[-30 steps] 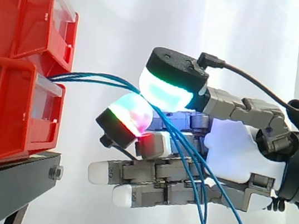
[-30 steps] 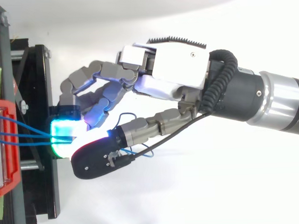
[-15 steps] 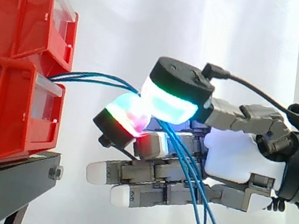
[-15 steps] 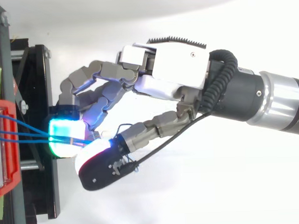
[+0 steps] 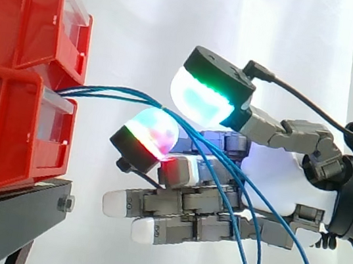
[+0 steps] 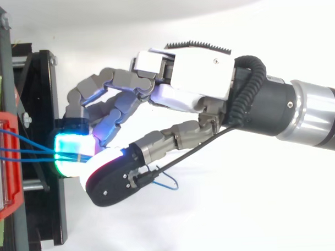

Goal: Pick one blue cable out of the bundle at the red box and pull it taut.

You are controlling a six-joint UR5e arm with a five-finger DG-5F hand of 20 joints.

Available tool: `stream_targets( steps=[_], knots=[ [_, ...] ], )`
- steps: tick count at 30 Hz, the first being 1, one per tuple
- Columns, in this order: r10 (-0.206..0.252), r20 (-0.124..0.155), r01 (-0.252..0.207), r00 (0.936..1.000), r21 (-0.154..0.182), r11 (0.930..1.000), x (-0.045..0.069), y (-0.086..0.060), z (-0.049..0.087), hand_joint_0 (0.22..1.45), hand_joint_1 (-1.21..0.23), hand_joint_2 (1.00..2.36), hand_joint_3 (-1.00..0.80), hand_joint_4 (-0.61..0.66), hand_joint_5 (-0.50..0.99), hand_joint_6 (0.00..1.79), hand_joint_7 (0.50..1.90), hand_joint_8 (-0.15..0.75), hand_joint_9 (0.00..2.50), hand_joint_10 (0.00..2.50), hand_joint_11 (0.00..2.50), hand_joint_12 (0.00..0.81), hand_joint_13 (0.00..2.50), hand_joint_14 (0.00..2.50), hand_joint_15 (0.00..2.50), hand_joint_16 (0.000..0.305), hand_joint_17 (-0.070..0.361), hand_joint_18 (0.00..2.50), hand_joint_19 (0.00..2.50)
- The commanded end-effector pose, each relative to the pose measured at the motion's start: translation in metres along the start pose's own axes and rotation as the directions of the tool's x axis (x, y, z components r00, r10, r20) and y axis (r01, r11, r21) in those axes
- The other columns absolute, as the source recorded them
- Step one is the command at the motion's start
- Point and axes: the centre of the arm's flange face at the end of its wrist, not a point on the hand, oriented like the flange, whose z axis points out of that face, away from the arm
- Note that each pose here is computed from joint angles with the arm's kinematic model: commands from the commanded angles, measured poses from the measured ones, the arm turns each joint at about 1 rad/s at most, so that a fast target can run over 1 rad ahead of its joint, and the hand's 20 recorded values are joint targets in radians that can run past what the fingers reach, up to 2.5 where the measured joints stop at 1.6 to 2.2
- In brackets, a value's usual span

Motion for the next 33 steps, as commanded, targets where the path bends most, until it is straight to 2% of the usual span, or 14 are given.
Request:
stream_targets(
  steps=[1,7,10,12,15,17,20,22,23,24,26,30,31,33],
  knots=[
    [0.000,0.000,0.000,1.0000,0.000,1.0000,0.0000,-0.0001,0.0000,0.58,-0.67,1.00,-0.47,0.14,-0.17,0.86,0.99,0.337,1.07,0.02,1.17,0.343,0.63,0.01,0.35,0.046,0.103,0.59,0.39],
    [0.000,0.000,0.000,1.0000,0.000,1.0000,0.0000,-0.0001,0.0000,0.58,-0.72,1.00,-0.45,0.14,-0.17,0.85,1.01,0.330,1.07,0.02,1.17,0.342,0.63,0.01,0.35,0.046,0.103,0.59,0.39],
    [0.000,0.000,0.000,1.0000,0.000,1.0000,0.0000,-0.0001,0.0000,0.62,-0.78,1.01,-0.36,0.14,-0.16,0.86,1.04,0.336,1.08,0.02,1.18,0.336,0.64,0.01,0.35,0.045,0.101,0.60,0.38],
    [0.000,0.000,0.000,1.0000,0.000,1.0000,0.0000,-0.0001,0.0000,0.65,-0.82,1.02,-0.20,0.09,-0.16,0.88,1.11,0.341,1.08,0.02,1.18,0.335,0.64,0.01,0.35,0.045,0.101,0.61,0.37],
    [0.000,0.000,0.000,1.0000,-0.001,1.0000,0.0001,0.0006,0.0004,0.68,-0.88,1.02,-0.15,0.01,-0.17,0.91,1.10,0.335,1.04,0.02,1.19,0.335,0.64,0.01,0.34,0.045,0.101,0.62,0.36],
    [0.000,0.002,0.000,1.0000,-0.001,1.0000,0.0000,0.0006,0.0004,0.72,-0.94,1.02,-0.15,0.02,-0.19,0.92,1.07,0.323,1.02,0.01,1.18,0.335,0.62,0.01,0.34,0.045,0.102,0.61,0.34],
    [0.000,0.002,0.000,1.0000,0.000,1.0000,-0.0002,-0.0001,0.0000,0.77,-0.98,1.02,-0.23,0.09,-0.20,0.92,1.02,0.307,0.99,0.01,1.16,0.327,0.60,0.01,0.33,0.046,0.103,0.59,0.32],
    [0.000,0.000,0.000,1.0000,0.000,1.0000,0.0000,-0.0001,0.0000,0.80,-0.99,1.02,-0.30,0.09,-0.20,0.91,1.01,0.288,0.96,0.01,1.15,0.323,0.59,0.01,0.34,0.046,0.103,0.57,0.32],
    [0.000,0.002,0.000,1.0000,0.000,1.0000,-0.0002,-0.0001,0.0000,0.81,-1.01,1.00,-0.44,0.09,-0.21,0.91,1.00,0.273,0.93,0.01,1.15,0.318,0.58,0.01,0.32,0.046,0.103,0.58,0.30],
    [0.000,0.002,0.000,1.0000,0.000,1.0000,-0.0002,-0.0001,0.0000,0.81,-1.01,1.00,-0.50,0.08,-0.21,0.91,0.98,0.271,0.92,0.01,1.14,0.317,0.58,0.01,0.33,0.046,0.103,0.58,0.29],
    [0.000,0.002,0.000,1.0000,0.000,1.0000,-0.0002,-0.0001,0.0000,0.78,-1.02,1.00,-0.50,0.09,-0.22,0.91,0.97,0.272,0.91,0.01,1.13,0.317,0.58,0.01,0.32,0.046,0.103,0.60,0.28],
    [0.000,0.002,0.000,1.0000,-0.001,1.0000,0.0000,0.0006,0.0004,0.59,-0.98,1.00,-0.50,0.12,-0.21,0.90,0.95,0.300,0.94,0.01,1.15,0.325,0.60,0.01,0.34,0.046,0.104,0.59,0.34],
    [0.000,0.002,0.000,1.0000,0.000,1.0000,-0.0002,-0.0001,0.0000,0.59,-0.98,1.00,-0.50,0.12,-0.21,0.90,0.95,0.300,0.94,0.01,1.15,0.325,0.60,0.01,0.34,0.046,0.104,0.59,0.34],
    [0.000,0.002,0.000,1.0000,0.000,1.0000,-0.0002,-0.0001,0.0000,0.53,-0.84,1.00,-0.50,0.13,-0.19,0.90,0.96,0.331,1.04,0.01,1.18,0.337,0.66,0.01,0.36,0.048,0.109,0.65,0.38]
  ],
)
